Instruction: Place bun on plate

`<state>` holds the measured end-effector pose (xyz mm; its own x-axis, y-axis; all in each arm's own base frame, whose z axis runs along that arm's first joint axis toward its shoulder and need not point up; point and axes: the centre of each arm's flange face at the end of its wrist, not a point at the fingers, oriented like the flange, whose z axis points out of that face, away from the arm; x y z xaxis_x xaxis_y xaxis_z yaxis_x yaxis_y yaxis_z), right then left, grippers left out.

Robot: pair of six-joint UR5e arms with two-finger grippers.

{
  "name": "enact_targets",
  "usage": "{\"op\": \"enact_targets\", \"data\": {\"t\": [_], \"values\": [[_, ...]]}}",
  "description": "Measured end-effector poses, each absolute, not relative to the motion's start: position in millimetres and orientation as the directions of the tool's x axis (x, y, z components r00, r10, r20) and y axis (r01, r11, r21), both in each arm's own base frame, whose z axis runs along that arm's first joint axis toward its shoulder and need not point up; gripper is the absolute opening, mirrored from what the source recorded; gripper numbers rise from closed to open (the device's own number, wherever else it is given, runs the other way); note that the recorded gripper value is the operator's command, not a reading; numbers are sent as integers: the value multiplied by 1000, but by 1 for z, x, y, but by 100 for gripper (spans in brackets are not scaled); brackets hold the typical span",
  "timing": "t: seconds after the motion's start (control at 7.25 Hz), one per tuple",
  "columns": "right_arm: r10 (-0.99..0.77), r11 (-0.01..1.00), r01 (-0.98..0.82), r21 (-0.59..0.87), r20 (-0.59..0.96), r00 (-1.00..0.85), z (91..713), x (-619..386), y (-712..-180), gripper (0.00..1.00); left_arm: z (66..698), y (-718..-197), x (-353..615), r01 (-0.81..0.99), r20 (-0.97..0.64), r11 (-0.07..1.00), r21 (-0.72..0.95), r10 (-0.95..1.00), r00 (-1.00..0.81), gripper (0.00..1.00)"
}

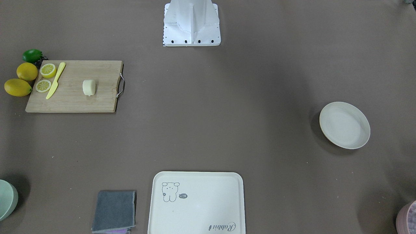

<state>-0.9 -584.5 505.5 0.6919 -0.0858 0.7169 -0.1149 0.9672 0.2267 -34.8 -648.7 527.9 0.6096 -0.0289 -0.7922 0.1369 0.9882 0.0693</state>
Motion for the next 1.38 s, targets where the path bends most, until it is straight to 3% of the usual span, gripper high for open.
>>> {"op": "enact_targets", "data": {"t": [0.41,1.1,1.38], "values": [[-94,965,-114,235,720,688,501,-1,-584,100,536,-647,-8,92,-795,990,109,31,606,98],[-107,961,-113,251,720,686,493,-2,-581,100,647,-577,69,-59,-792,981,183,183,583,97],[-120,957,-113,267,720,684,486,-1,-575,100,659,-562,89,-97,-791,974,206,224,569,93]]}}
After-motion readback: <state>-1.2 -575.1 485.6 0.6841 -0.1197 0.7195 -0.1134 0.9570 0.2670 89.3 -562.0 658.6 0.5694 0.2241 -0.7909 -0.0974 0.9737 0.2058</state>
